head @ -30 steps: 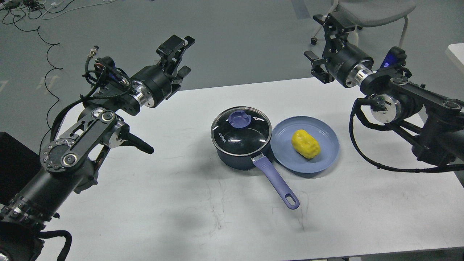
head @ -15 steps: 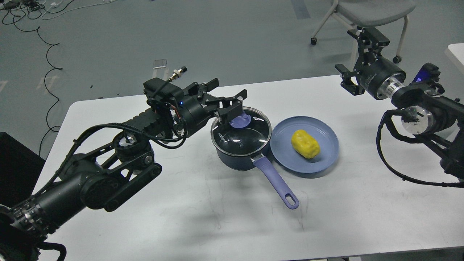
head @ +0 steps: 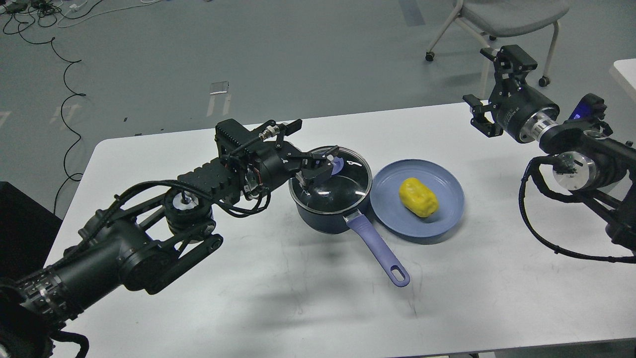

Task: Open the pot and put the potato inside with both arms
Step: 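Lower the left gripper onto the lid's blue knob and grasp it, then lift the lid off the saucepan and set it down nearer the robot, then release the lid and raise the left gripper away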

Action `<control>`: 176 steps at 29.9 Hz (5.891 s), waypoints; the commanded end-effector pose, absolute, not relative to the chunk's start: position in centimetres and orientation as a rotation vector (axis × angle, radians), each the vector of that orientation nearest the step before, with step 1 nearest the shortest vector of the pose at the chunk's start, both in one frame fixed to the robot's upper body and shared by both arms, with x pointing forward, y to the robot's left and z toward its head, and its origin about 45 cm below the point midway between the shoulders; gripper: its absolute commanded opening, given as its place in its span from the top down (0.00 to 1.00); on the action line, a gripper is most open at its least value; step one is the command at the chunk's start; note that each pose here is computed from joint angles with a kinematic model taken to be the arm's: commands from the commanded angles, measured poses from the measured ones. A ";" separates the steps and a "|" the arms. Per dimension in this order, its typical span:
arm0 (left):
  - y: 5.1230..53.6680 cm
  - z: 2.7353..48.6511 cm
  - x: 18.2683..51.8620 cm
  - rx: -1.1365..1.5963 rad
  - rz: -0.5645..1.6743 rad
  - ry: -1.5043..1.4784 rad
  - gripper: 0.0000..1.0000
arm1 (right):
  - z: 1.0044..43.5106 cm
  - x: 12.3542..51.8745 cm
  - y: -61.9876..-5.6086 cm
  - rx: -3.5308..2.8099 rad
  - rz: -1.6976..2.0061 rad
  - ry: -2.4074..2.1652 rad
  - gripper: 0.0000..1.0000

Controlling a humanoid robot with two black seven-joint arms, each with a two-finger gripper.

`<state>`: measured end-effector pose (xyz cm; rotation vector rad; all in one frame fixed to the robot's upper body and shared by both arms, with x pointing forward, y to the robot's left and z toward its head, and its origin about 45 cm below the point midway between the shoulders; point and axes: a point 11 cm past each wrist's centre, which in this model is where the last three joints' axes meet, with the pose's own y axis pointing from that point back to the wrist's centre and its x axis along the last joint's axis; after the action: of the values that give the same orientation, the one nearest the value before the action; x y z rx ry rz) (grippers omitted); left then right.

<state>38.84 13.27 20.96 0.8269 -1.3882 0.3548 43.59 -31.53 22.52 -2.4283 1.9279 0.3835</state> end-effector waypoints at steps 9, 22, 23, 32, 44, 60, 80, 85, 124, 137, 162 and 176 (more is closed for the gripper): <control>12.7 19.9 38.7 0.806 0.378 -1.304 0.02 | 21.0 42.7 -32.3 -2.437 0.417 1.964 0.00; 10.4 19.7 38.0 0.758 0.362 -1.299 0.02 | 20.5 42.4 -32.5 -2.437 0.433 1.972 0.00; 10.3 19.7 37.9 0.757 0.359 -1.299 0.02 | 20.5 42.4 -32.5 -2.437 0.433 1.972 0.00; 9.7 18.7 38.2 0.771 0.358 -1.277 0.02 | 20.3 42.3 -32.6 -2.436 0.437 1.976 0.00; 9.4 18.5 38.0 0.764 0.351 -1.274 0.02 | 19.6 42.1 -33.5 -2.421 0.448 2.019 0.00; 10.0 17.1 37.8 0.795 0.329 -1.257 0.02 | 19.6 42.1 -33.7 -2.413 0.447 2.023 0.00; 10.4 16.5 38.2 0.822 0.338 -1.242 0.08 | 19.3 42.1 -34.1 -2.406 0.448 2.042 0.00; 10.6 16.4 38.2 0.828 0.340 -1.242 0.28 | 19.3 42.1 -34.1 -2.406 0.447 2.042 0.00; 36.0 16.8 34.1 1.096 0.553 -1.262 0.51 | 18.7 42.0 -34.6 -2.408 0.452 2.067 0.00; 31.3 13.0 32.7 0.997 0.550 -1.179 0.51 | 18.6 41.9 -34.6 -2.412 0.453 2.070 0.00; 32.7 9.9 31.0 1.056 0.527 -1.093 0.43 | 18.9 42.0 -34.4 -2.412 0.442 2.068 0.00; 31.9 9.7 31.6 1.032 0.582 -1.038 0.01 | 19.1 42.0 -34.1 -2.419 0.438 2.052 0.00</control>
<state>31.21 32.04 9.30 1.0477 -1.0605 0.5496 41.99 -34.39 18.93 -2.4102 2.0677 0.4403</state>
